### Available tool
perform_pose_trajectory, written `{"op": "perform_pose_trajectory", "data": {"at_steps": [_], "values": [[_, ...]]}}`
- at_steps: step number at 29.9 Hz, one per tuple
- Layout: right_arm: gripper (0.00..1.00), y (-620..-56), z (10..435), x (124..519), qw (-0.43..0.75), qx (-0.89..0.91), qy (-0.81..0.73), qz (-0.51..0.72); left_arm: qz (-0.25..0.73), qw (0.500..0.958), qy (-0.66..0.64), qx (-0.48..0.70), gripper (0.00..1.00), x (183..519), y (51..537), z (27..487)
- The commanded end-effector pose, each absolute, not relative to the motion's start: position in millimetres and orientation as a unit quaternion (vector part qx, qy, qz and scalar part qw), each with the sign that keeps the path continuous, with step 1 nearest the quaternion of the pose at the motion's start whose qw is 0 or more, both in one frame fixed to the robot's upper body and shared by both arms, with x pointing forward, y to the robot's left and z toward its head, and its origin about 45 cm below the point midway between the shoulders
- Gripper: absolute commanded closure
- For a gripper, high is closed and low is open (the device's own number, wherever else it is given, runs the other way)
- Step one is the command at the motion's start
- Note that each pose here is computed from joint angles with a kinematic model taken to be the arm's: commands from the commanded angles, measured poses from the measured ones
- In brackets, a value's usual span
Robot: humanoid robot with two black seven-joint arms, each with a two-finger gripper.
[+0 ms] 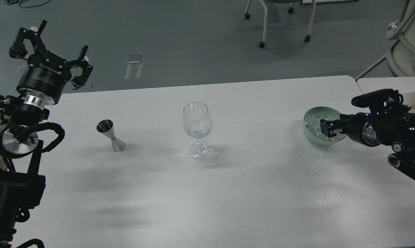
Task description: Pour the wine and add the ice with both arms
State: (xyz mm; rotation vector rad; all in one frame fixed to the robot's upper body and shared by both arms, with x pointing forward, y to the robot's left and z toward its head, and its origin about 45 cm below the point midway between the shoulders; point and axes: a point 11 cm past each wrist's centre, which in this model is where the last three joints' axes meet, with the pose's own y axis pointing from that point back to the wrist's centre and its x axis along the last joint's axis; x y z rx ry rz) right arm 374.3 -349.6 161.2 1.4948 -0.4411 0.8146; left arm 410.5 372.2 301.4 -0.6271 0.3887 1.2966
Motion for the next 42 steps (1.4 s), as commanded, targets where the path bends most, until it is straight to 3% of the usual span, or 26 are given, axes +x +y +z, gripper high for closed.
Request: {"op": "perform_pose_trajectory", "data": {"at_steps": [1,4,6,10,19,29,36,39,42], "values": [[0.46,-352.0,160.1,374.9,0.641,0.651,-0.193,0.357,0.593,0.731,0.182,-0.284,0.02,411.0,373.6,297.0],[0.54,-354.2,159.1,374.7,0.645,0.649,-0.192,0.355,0.593,0.731,0.182,-0.284,0.02,411.0,373.6,297.0],[0.65,-358.7,156.0,374.5,0.65,0.647,-0.192,0.349,0.594,0.73,0.183,-0.283,0.02,411.1,374.1,296.1],[0.68,-355.7,151.2,373.8,0.651,0.648,-0.188,0.347,0.597,0.728,0.186,-0.282,0.02,411.4,376.0,292.9],[1.0,-353.3,152.4,376.6,0.649,0.649,-0.19,0.348,0.597,0.728,0.182,-0.284,0.02,414.0,376.3,298.9],[1.0,-340.5,165.4,378.1,0.63,0.657,-0.193,0.366,0.596,0.729,0.18,-0.283,0.02,414.1,376.4,300.0],[1.0,-327.4,225.4,393.8,0.578,0.659,-0.246,0.414,0.598,0.73,0.175,-0.282,0.02,415.1,379.8,305.3],[1.0,-299.8,265.5,404.5,0.525,0.667,-0.28,0.449,0.596,0.731,0.173,-0.284,0.02,416.0,379.5,308.3],[1.0,-256.3,278.9,404.4,0.472,0.69,-0.282,0.47,0.596,0.73,0.175,-0.287,0.02,416.5,378.9,308.4]]}}
